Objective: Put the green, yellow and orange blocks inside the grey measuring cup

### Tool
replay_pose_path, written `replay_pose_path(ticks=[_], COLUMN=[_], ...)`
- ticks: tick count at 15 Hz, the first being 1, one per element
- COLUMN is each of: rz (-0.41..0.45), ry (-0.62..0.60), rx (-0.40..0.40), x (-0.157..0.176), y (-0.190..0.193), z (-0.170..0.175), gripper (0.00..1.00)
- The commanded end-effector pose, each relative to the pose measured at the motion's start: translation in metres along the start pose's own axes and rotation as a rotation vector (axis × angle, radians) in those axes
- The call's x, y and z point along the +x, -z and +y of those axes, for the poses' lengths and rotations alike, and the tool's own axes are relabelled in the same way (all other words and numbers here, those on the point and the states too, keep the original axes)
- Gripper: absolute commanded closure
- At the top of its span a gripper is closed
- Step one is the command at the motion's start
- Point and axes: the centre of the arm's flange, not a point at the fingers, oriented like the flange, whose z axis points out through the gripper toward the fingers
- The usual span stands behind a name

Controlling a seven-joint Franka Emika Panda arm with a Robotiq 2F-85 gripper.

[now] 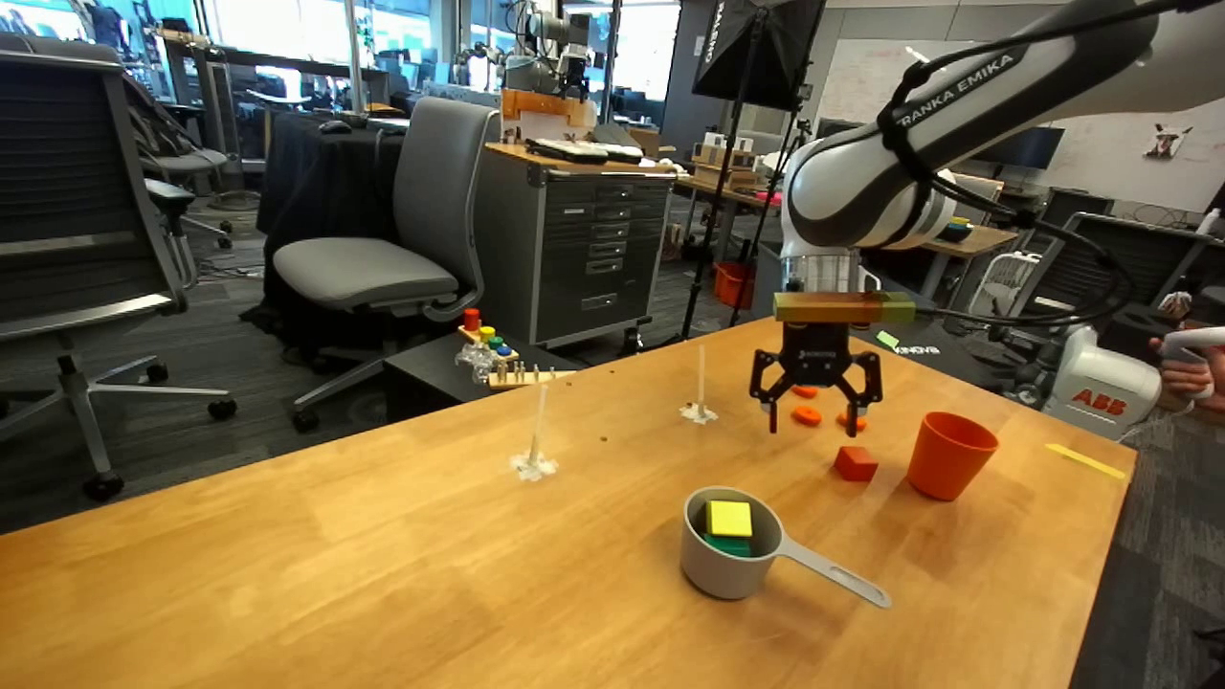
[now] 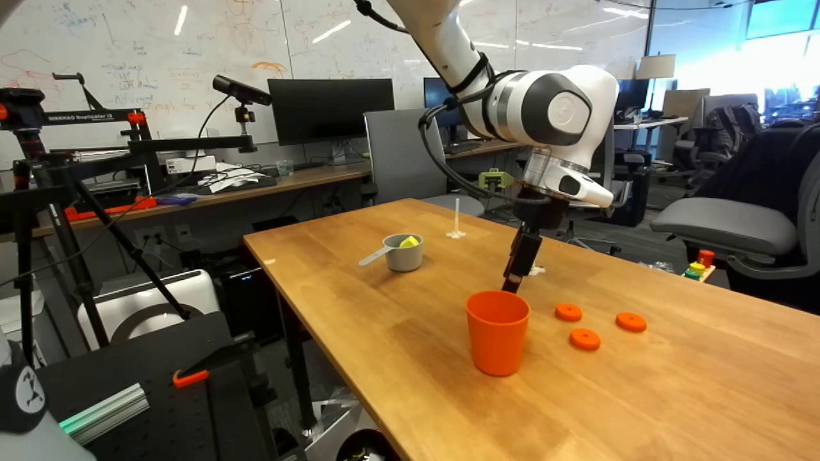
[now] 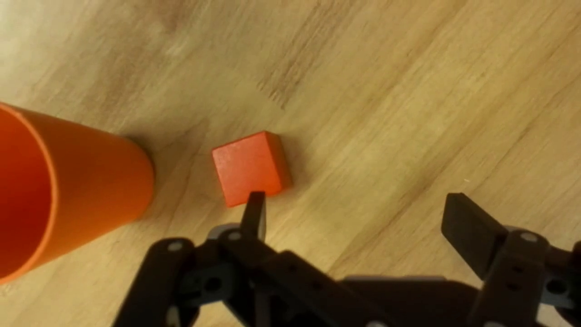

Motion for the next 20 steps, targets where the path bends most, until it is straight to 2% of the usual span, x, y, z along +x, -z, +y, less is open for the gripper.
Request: replay_pose_path(ticks=[1, 9, 11, 12, 16, 17, 20], rz=[-0.002, -0.065, -0.106, -0.076, -0.095, -0.119, -0.137], ry=[-0.086, -0.293, -0.348, -0.297, -0.329, -0.413, -0.52], rx=[0.145, 0.494, 0.571, 0.494, 0.53, 0.65, 0.762], x=[-0.012, -0.054, -0.068, -0.042, -0.056, -0.059, -0.077], y=[0.0, -0.001, -0.003, -0.009, -0.008, -0.011, -0.019], z=[-0.004, -0.021, -0.024, -0.04, -0.037, -0.044, -0.056], gripper=[0.0, 0.0, 0.0, 0.0, 0.0, 0.0, 0.0])
